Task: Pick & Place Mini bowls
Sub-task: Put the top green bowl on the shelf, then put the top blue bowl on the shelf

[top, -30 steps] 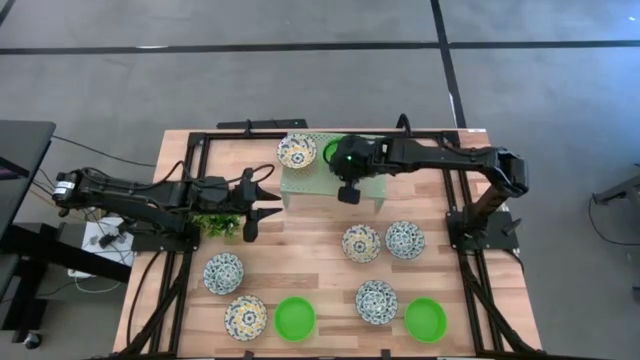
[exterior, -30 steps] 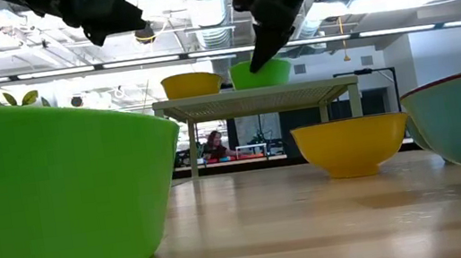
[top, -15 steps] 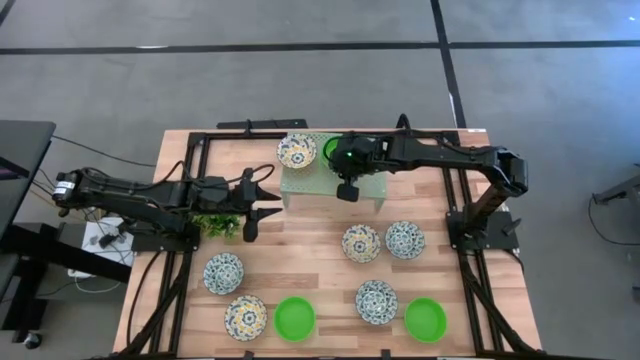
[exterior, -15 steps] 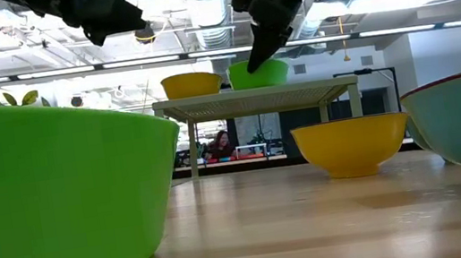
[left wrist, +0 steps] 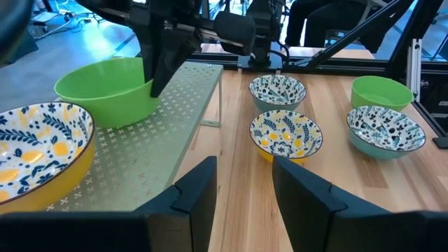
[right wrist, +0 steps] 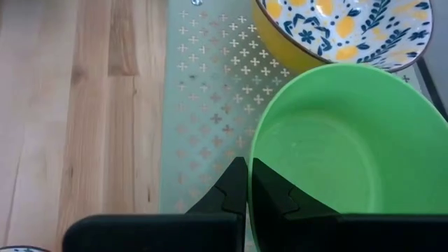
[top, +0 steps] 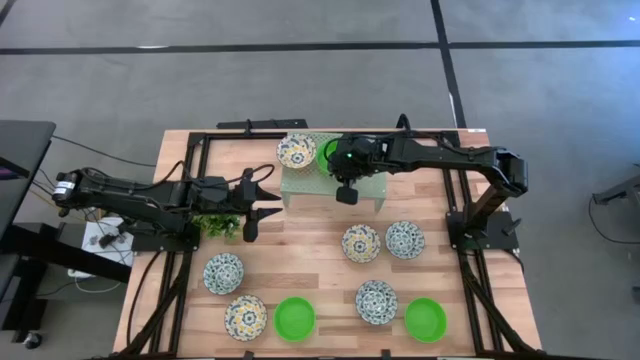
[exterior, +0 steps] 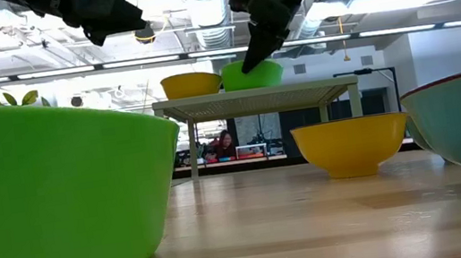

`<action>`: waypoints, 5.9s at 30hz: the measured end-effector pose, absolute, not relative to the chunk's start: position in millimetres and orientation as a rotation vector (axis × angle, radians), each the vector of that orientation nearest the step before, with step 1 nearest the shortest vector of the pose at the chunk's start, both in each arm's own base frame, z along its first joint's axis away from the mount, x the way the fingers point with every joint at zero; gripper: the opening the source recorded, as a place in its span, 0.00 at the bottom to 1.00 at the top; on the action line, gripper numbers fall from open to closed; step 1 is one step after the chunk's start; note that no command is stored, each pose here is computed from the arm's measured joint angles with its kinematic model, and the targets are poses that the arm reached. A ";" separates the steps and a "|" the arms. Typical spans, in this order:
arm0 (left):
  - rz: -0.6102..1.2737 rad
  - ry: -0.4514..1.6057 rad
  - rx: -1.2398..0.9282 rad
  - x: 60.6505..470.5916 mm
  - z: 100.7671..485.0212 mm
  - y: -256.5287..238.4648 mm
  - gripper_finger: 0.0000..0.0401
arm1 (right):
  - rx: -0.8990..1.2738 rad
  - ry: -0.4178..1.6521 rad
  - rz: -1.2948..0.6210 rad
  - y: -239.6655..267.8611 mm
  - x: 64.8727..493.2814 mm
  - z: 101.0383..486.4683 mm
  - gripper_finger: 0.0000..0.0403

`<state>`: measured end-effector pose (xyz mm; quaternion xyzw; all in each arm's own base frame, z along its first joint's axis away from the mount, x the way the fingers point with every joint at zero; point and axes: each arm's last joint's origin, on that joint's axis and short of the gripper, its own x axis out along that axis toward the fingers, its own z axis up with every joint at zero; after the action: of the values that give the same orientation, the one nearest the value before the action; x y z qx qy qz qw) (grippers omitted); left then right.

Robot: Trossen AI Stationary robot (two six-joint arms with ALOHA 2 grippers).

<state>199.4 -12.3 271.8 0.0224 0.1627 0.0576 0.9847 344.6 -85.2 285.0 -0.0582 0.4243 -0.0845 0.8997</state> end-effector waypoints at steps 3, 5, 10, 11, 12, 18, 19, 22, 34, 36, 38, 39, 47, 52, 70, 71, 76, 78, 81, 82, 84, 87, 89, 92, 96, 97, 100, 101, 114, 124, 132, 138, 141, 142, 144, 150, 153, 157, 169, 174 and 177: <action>0.116 0.327 0.045 199.5 271.8 -12.3 0.35 | -0.122 0.882 -0.175 -85.9 344.1 284.8 0.01; 0.116 0.327 0.045 199.5 271.8 -12.4 0.35 | -0.121 0.882 -0.178 -86.9 343.9 284.9 0.01; 0.116 0.327 0.045 199.5 271.8 -12.3 0.35 | -0.119 0.891 -0.179 -87.3 343.1 284.3 0.02; 0.116 0.327 0.045 199.4 271.8 -12.4 0.35 | -0.119 0.890 -0.179 -87.3 343.2 284.3 0.03; 0.116 0.327 0.045 199.5 271.8 -12.4 0.35 | -0.119 0.890 -0.179 -87.3 343.2 284.3 0.05; 0.116 0.327 0.045 199.5 271.8 -12.4 0.35 | -0.121 0.891 -0.184 -87.4 343.2 284.4 0.14; 0.116 0.327 0.045 199.5 271.8 -12.4 0.35 | -0.122 0.892 -0.187 -87.5 343.1 284.4 0.15; 0.116 0.327 0.045 199.5 271.8 -12.4 0.35 | -0.132 0.895 -0.207 -87.9 343.0 284.4 0.17; 0.116 0.327 0.045 199.4 271.8 -12.3 0.35 | -0.170 0.894 -0.174 -67.0 346.7 312.8 0.26; 0.116 0.327 0.045 199.5 271.8 -12.4 0.35 | -0.180 0.906 -0.149 -58.2 346.2 321.7 0.26; 0.116 0.327 0.045 199.5 271.8 -12.4 0.35 | -0.169 0.927 -0.129 -47.4 344.6 329.5 0.27; 0.116 0.327 0.045 199.5 271.8 -12.4 0.35 | -0.155 0.931 -0.124 -41.8 343.9 333.8 0.27; 0.117 0.328 0.035 199.4 271.6 -12.4 0.35 | -0.120 1.078 -0.045 3.8 328.6 345.9 0.27; 0.117 0.331 0.035 199.3 271.4 -12.3 0.35 | -0.023 1.185 -0.077 25.9 317.4 341.1 0.27; 0.121 0.336 0.010 199.1 270.7 -12.4 0.35 | -0.071 1.262 -0.340 84.7 278.5 336.4 0.27; 0.121 0.337 0.010 199.1 270.7 -12.4 0.35 | -0.072 1.254 -0.331 88.1 275.1 333.1 0.27; 0.122 0.337 0.010 199.1 270.6 -12.4 0.35 | -0.018 1.141 -0.272 99.8 256.2 306.3 0.27; 0.121 0.336 0.010 199.1 270.7 -12.4 0.35 | 0.054 1.097 -0.278 99.4 243.8 294.3 0.27; 0.122 0.334 0.009 199.1 270.9 -12.4 0.35 | 0.185 1.089 -0.314 96.0 222.9 276.3 0.27; 0.121 0.331 0.010 199.2 271.2 -12.4 0.35 | 0.226 1.100 -0.328 94.3 216.6 270.8 0.27; 0.121 0.325 0.013 199.4 271.8 -12.4 0.35 | 0.298 1.119 -0.352 92.1 205.5 259.8 0.27; 0.121 0.324 0.014 199.5 271.9 -12.4 0.35 | 0.383 1.147 -0.363 92.5 195.4 244.6 0.27; 0.121 0.319 0.014 199.7 272.3 -12.4 0.35 | 0.417 1.144 -0.358 94.4 193.5 236.9 0.27; 0.121 0.318 0.013 199.7 272.4 -12.4 0.35 | 0.416 1.137 -0.339 98.8 196.3 226.3 0.27; 0.121 0.318 0.013 199.7 272.5 -12.4 0.35 | 0.408 1.179 -0.337 102.8 201.8 214.5 0.27; 0.121 0.317 0.013 199.7 272.5 -12.4 0.35 | 0.399 1.189 -0.342 103.4 203.0 211.9 0.27; 0.121 0.317 0.014 199.7 272.5 -12.4 0.35 | 0.361 1.220 -0.347 105.1 206.2 204.3 0.27; 0.121 0.317 0.014 199.6 272.6 -12.4 0.35 | 0.353 1.231 -0.352 105.7 207.5 201.3 0.27; 0.120 0.311 0.013 199.9 273.0 -12.5 0.35 | 0.288 1.333 -0.390 100.2 220.6 177.4 0.27; 0.121 0.310 0.013 199.9 273.1 -12.4 0.35 | 0.325 1.382 -0.448 87.3 229.4 166.6 0.21; 0.121 0.305 0.013 200.0 273.6 -12.5 0.35 | 0.355 1.429 -0.443 84.6 226.8 173.5 0.05; 0.120 0.303 0.016 200.1 273.7 -12.4 0.35 | 0.410 1.443 -0.350 97.7 237.0 196.4 0.03; 0.120 0.304 0.016 200.1 273.6 -12.4 0.35 | 0.414 1.452 -0.320 104.5 240.3 214.7 0.02; 0.120 0.303 0.016 200.1 273.8 -12.4 0.35 | 0.408 1.444 -0.313 107.2 241.8 222.3 0.03; 0.120 0.303 0.016 200.1 273.6 -12.4 0.35 | 0.403 1.412 -0.298 111.7 245.6 239.0 0.03; 0.120 0.303 0.016 200.1 273.7 -12.4 0.35 | 0.255 1.264 -0.234 119.8 254.9 281.2 0.02; 0.120 0.300 0.016 200.2 273.9 -12.4 0.35 | 0.152 1.195 -0.199 119.6 258.9 298.2 0.03; 0.120 0.297 0.015 200.3 274.2 -12.4 0.35 | -0.034 1.149 -0.154 112.7 262.3 316.2 0.01; 0.120 0.293 0.014 200.4 274.6 -12.4 0.35 | -0.245 1.208 -0.301 42.3 276.4 323.8 0.02; 0.120 0.292 0.014 200.5 274.7 -12.4 0.35 | -0.259 1.249 -0.343 9.2 279.3 323.6 0.03; 0.120 0.289 0.014 200.5 274.9 -12.5 0.35 | -0.259 1.278 -0.361 -7.8 281.4 321.3 0.02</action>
<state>200.5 -12.5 274.9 0.0069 0.1439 0.0595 0.9878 281.4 -7.8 321.3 -0.1199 0.5914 -0.1670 0.7797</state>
